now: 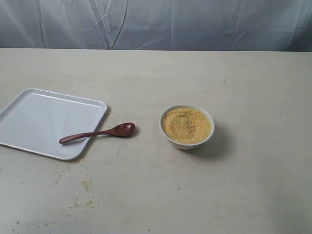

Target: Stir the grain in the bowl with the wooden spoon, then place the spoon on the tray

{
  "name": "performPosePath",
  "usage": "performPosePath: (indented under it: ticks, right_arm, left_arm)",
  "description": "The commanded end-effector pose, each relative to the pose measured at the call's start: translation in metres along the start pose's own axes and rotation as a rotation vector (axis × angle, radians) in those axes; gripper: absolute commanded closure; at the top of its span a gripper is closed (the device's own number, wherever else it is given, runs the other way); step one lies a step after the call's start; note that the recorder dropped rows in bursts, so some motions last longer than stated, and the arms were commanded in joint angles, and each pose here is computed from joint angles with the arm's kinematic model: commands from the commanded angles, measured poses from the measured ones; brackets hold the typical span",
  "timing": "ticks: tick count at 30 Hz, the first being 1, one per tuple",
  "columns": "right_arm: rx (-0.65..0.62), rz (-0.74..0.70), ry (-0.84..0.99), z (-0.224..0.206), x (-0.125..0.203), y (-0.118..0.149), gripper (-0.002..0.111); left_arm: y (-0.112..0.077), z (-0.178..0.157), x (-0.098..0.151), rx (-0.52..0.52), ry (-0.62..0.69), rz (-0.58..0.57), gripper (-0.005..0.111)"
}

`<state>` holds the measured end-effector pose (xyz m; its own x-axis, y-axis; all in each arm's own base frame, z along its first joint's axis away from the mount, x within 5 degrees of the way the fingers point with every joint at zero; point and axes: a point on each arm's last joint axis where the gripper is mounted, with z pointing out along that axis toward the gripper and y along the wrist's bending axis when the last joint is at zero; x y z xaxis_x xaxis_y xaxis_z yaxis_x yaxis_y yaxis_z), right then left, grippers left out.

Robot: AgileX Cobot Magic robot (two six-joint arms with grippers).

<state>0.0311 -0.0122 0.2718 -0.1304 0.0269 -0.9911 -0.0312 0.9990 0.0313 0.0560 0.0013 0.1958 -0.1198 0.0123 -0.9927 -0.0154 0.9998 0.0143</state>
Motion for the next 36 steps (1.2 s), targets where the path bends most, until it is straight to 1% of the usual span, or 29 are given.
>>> performPosePath:
  ticks: [1,15,17,21,24,26,29,31,36]
  right_arm:
    - [-0.017,-0.155,-0.015,0.004,0.006,0.002,0.109]
    - [-0.054,-0.205,0.013,0.020,0.037,0.007,0.109]
    - [-0.054,-0.246,0.026,0.021,0.041,0.007,0.109]
    - [-0.060,-0.373,0.058,0.025,0.052,0.007,0.109]
    - [-0.066,-0.376,0.096,0.028,0.064,0.007,0.109]
    - [-0.082,-0.346,0.123,0.030,0.072,0.008,0.109]
    - [-0.138,-0.218,0.156,0.031,0.081,0.014,0.109]
    - [-0.161,-0.170,0.156,0.033,0.088,0.017,0.109]
    - [-0.207,-0.024,0.147,0.033,0.088,0.022,0.109]
  left_arm:
    - [0.000,0.000,0.001,-0.001,-0.007,-0.001,0.106]
    - [0.000,0.000,0.001,-0.001,-0.007,-0.001,0.106]
    - [0.000,0.000,0.001,-0.001,-0.007,-0.001,0.106]
    - [0.000,0.000,0.001,-0.001,-0.007,-0.001,0.106]
    - [0.000,0.000,0.001,-0.001,-0.007,-0.001,0.106]
    - [0.000,0.000,0.001,-0.001,-0.007,-0.001,0.106]
    - [0.000,0.000,0.001,-0.001,-0.007,-0.001,0.106]
    - [0.000,0.000,0.001,-0.001,-0.007,-0.001,0.106]
    - [0.000,0.000,0.001,-0.001,-0.007,-0.001,0.106]
